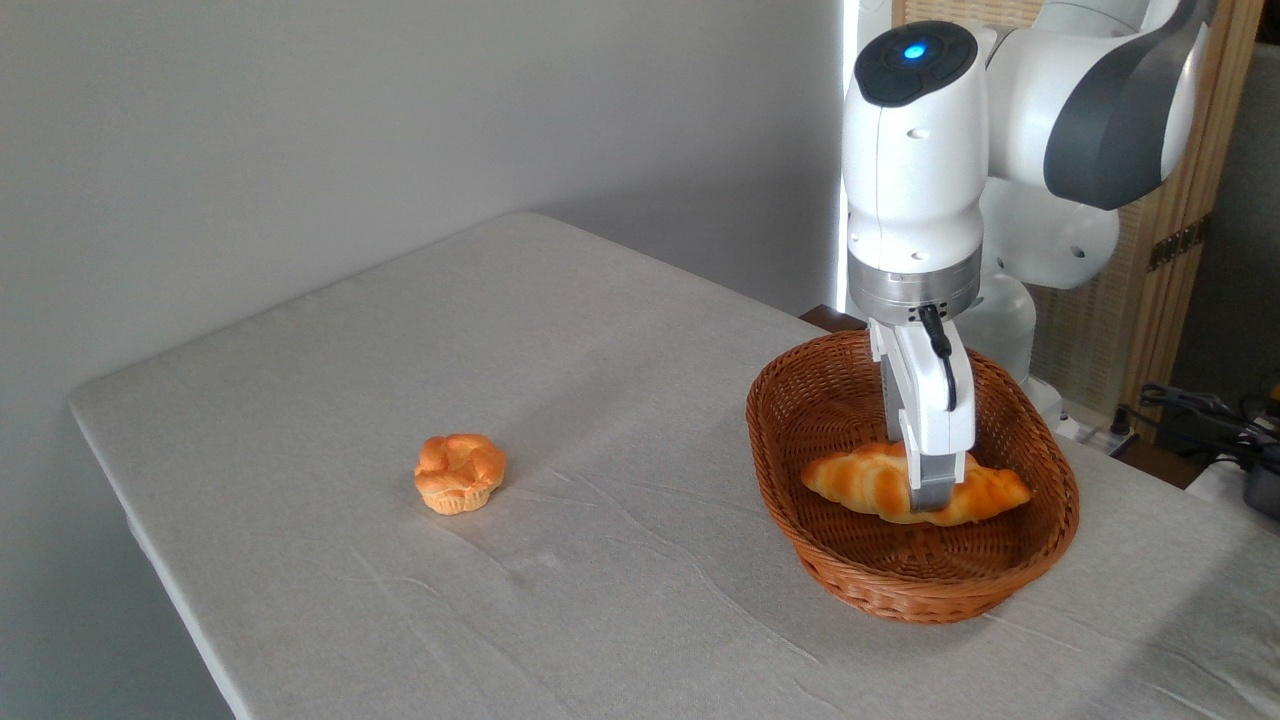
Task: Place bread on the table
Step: 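Close the gripper on the middle of the croissant, then lift the croissant out of the basket and carry it beside the bun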
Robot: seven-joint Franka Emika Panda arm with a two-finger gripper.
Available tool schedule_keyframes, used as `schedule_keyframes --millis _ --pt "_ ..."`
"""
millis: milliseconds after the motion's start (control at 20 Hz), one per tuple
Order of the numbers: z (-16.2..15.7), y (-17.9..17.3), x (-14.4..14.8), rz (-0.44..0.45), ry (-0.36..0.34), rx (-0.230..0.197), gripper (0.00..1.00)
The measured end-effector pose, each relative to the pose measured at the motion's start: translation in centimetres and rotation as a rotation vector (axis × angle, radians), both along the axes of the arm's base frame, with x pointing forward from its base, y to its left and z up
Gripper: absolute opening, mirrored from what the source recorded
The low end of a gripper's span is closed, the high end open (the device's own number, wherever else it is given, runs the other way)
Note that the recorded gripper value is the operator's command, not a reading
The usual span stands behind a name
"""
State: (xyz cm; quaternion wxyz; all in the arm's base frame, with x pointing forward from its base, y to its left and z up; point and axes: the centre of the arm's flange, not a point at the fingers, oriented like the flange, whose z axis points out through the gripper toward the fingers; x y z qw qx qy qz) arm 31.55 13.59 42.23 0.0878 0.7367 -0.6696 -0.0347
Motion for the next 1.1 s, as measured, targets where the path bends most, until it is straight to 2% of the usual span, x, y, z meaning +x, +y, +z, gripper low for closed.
schedule_keyframes --millis 50,200,300,550,850,1100 --pt "-0.1 -0.1 0.0 -0.002 0.002 0.000 0.46" --pt "-0.2 -0.2 0.0 -0.004 0.006 0.000 0.22" --pt "-0.2 -0.6 0.2 -0.021 0.006 0.003 0.15" --pt "-0.4 -3.0 1.2 -0.086 0.034 0.038 0.13" --pt "1.0 -3.1 1.4 -0.098 0.079 0.042 0.11" --pt "1.9 -3.1 2.0 -0.101 0.091 0.049 0.10"
